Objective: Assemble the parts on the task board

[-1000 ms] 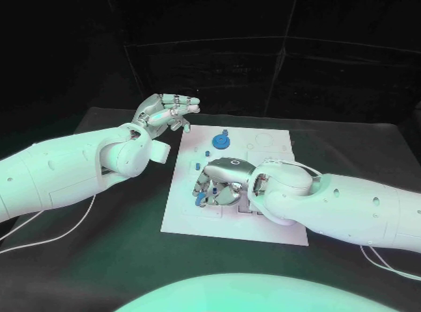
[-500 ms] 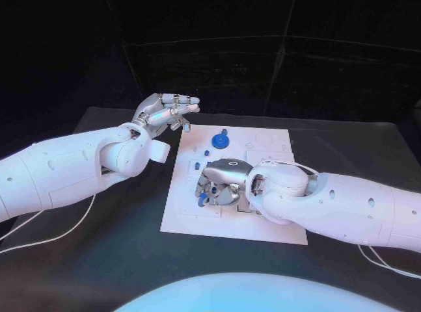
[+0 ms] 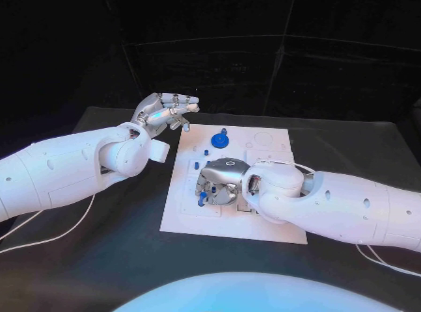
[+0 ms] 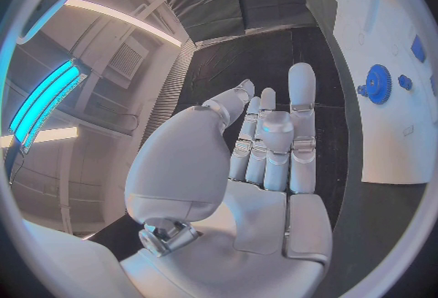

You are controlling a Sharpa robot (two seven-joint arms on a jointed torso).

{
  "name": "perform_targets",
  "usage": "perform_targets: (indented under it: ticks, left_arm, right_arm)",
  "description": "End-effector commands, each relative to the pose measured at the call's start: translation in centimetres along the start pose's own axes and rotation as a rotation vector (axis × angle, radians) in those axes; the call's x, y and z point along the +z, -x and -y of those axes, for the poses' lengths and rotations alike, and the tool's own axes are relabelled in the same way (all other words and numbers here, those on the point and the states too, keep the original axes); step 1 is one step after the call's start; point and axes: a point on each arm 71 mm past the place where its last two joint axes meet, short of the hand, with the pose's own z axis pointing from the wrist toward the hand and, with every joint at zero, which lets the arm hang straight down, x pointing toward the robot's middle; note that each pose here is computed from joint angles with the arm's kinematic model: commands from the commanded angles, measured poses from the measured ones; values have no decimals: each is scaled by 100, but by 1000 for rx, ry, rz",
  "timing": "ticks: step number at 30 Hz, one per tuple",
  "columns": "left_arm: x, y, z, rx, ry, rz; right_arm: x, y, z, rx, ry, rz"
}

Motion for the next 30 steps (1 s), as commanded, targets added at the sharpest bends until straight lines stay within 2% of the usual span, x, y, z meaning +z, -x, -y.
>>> perform_targets:
  ticks: [1,8,20,25,30]
  left_arm:
    - [6,-12,16,-8,-9,-9]
    - [5,-11,16,-8,-8,-9]
    - [2,-5,17,-7,-8,-8]
    - [0,-2,17,-7,-6,-8]
    - [-3,6,17,-7,-5,-7]
  right_arm:
    - [18,-20,-18,-27,-9,-26]
    - [37,-20,-52,-30,1,-21]
    - [23,27,-57,-18,12,49]
    - [-19,76,-61,3,34,116]
    - [-200,138,-16,66,59,195]
